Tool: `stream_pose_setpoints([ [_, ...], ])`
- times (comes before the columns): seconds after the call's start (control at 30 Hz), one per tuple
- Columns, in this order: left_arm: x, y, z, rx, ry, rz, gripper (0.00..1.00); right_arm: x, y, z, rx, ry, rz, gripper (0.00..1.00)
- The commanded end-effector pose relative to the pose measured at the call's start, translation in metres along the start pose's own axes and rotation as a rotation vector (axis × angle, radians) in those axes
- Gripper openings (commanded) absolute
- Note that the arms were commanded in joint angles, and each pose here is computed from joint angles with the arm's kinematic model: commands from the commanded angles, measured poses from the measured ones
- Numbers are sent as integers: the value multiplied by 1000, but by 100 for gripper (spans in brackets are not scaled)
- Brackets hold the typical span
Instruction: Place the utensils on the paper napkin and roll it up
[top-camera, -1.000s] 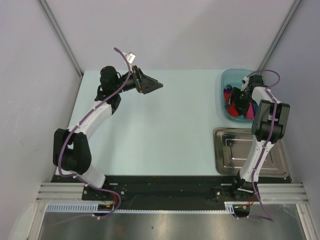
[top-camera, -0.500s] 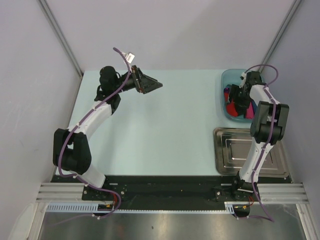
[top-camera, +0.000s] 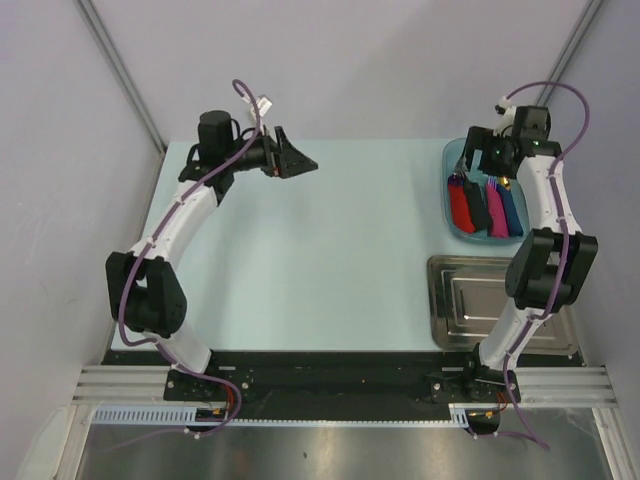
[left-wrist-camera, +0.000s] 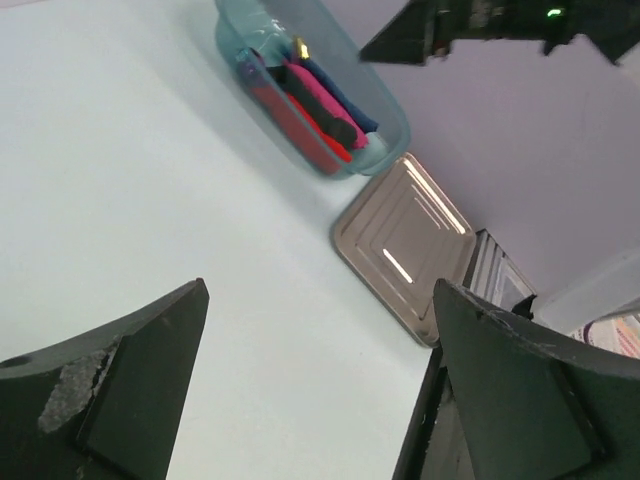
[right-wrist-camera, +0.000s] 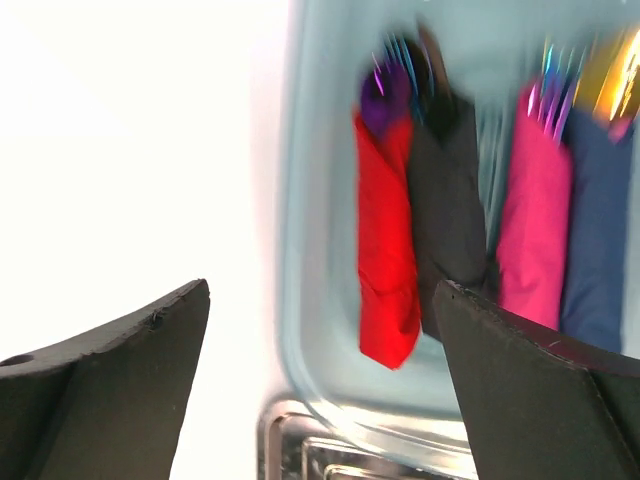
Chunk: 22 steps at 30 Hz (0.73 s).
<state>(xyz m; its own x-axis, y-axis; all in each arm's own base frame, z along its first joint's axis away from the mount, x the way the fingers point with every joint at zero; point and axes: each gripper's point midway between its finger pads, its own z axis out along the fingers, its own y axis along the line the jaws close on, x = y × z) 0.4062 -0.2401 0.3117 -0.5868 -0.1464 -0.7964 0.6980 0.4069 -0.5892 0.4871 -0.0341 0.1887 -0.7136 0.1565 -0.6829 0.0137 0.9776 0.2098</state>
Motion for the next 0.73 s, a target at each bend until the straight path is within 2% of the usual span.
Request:
stream_pose_setpoints([
  [0.0, 1, 10, -20, -117, 90, 59, 100, -44, 54, -52, -153, -137, -88, 100],
  [0.2, -8, 43, -51, -423, 121, 89, 100, -25, 123, -75, -316, -130, -153, 100],
  [0.23, -5, 46, -55, -452, 131, 94, 100, -4, 140, -69, -342, -85, -154, 100],
  [0.3, 11, 56, -68, -527, 163, 99, 99, 10, 154, -77, -367, -93, -144, 100],
  [0.33, 18, 58, -73, -543, 174, 101, 100, 44, 158, -66, -375, -25, -137, 100],
  [0.37, 39, 70, -77, -581, 204, 78, 100, 46, 166, -76, -392, -61, -155, 100],
  [0.43, 53, 70, -88, -612, 214, 87, 100, 75, 178, -76, -415, -26, -187, 100],
  [0.47, 73, 78, -92, -632, 241, 66, 100, 96, 177, -72, -411, 5, -193, 100],
  [0.57, 90, 77, -104, -665, 240, 84, 100, 119, 183, -82, -419, 2, -232, 100],
  [0.7, 94, 78, -116, -732, 238, 143, 100, 120, 185, -102, -426, -51, -274, 100],
])
